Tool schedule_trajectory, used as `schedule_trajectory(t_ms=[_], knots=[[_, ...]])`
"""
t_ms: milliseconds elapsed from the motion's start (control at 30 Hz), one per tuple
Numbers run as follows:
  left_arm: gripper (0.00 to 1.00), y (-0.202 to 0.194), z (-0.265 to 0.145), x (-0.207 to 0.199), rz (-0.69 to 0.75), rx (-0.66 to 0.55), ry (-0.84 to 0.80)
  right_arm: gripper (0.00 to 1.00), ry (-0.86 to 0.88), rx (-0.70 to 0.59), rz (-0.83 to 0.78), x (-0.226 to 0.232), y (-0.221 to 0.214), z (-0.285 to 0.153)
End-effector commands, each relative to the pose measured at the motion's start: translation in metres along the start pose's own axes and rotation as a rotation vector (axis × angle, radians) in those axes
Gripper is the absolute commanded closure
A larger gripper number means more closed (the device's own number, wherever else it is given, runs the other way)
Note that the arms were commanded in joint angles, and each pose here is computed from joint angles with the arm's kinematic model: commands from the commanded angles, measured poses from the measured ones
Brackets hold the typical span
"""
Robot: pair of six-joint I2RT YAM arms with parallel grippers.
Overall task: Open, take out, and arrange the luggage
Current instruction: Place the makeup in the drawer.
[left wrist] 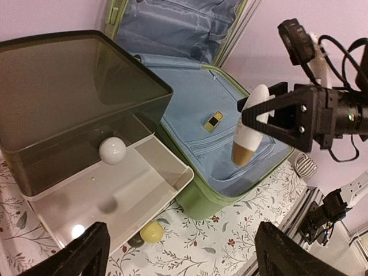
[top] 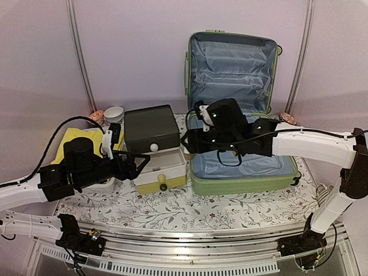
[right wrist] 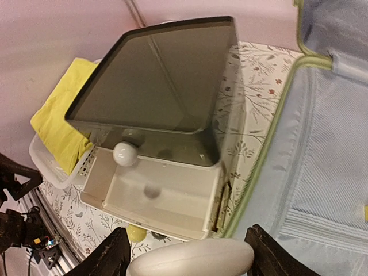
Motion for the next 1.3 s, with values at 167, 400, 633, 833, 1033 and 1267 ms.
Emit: schedule_trajectory(t_ms=[167, 400, 633, 833, 1033, 1267], knots=[[0.1, 0.008, -0.008, 0.012, -0.078, -0.007, 0.052, 0.34, -0.093, -0.202, -0.357, 0.07, 0.012, 0.041], [0.1, 0.01, -0.018, 0.019, -0.087, -0.018, 0.084, 0.33, -0.187, -0.246, -0.453, 0.078, 0.005, 0.063], [0.1, 0.012, -0.02, 0.023, -0.083, -0.018, 0.102, 0.32, -0.191, -0.233, -0.506, 0.08, -0.006, 0.078], [0.1, 0.01, -0.018, 0.025, -0.087, -0.01, 0.101, 0.29, -0.205, -0.195, -0.535, 0.083, -0.021, 0.088], [0.1, 0.009, -0.016, 0.027, -0.09, -0.002, 0.102, 0.21, -0.171, -0.172, -0.576, 0.091, -0.033, 0.092], [0.1, 0.01, -0.016, 0.027, -0.092, 0.0, 0.099, 0.01, -0.113, -0.187, -0.586, 0.097, -0.024, 0.078]])
Point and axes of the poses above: each gripper's point midway between its finger pads, its own z axis out along the fingers, its own x axis along the line the jaws close on, y = z × x, the point moved 10 cm from there along -z, back along the fingers, and after that the axes turned 8 degrees about -z, right-handed, at the moved point
